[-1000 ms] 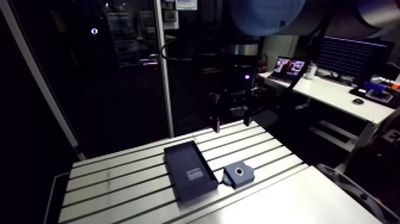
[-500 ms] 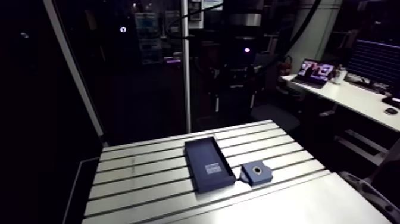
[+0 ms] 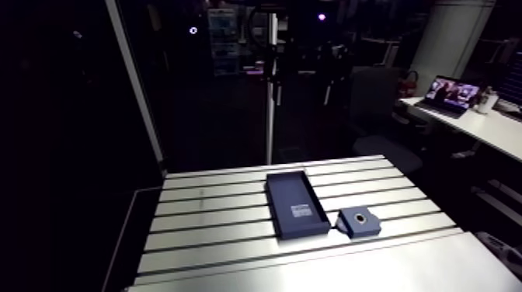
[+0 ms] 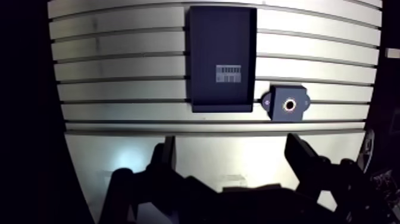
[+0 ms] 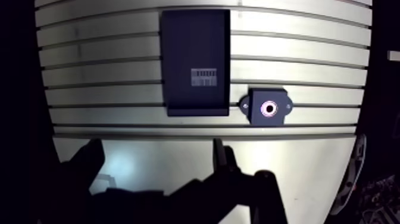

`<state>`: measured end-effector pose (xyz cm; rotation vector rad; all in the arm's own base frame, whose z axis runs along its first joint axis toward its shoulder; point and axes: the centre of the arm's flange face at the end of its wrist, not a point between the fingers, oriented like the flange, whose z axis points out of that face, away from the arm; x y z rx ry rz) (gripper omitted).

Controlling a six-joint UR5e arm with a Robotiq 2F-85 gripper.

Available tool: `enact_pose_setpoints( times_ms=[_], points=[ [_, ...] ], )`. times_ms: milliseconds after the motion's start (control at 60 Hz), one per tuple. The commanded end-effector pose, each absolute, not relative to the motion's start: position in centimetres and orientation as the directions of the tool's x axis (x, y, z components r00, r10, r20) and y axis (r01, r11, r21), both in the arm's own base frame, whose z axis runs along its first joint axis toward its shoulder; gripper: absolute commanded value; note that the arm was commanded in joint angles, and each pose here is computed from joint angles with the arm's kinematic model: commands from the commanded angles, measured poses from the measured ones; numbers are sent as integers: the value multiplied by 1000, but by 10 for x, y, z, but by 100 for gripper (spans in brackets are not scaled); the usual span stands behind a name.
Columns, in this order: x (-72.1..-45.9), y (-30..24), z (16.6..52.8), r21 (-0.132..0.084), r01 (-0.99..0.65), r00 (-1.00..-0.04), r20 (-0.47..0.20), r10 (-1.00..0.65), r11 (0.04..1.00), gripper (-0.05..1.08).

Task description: Pick up the bearing and press it into the housing until flush.

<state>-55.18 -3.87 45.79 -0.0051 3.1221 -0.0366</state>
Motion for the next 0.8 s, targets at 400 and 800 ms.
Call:
enact_pose_setpoints(
  times_ms=[400, 800],
  points=[
    [-551, -57, 494, -15, -34, -999, -12, -34, 999, 1],
    [-533, -66, 494, -4, -48, -999, -8, -48, 999, 1]
  ],
)
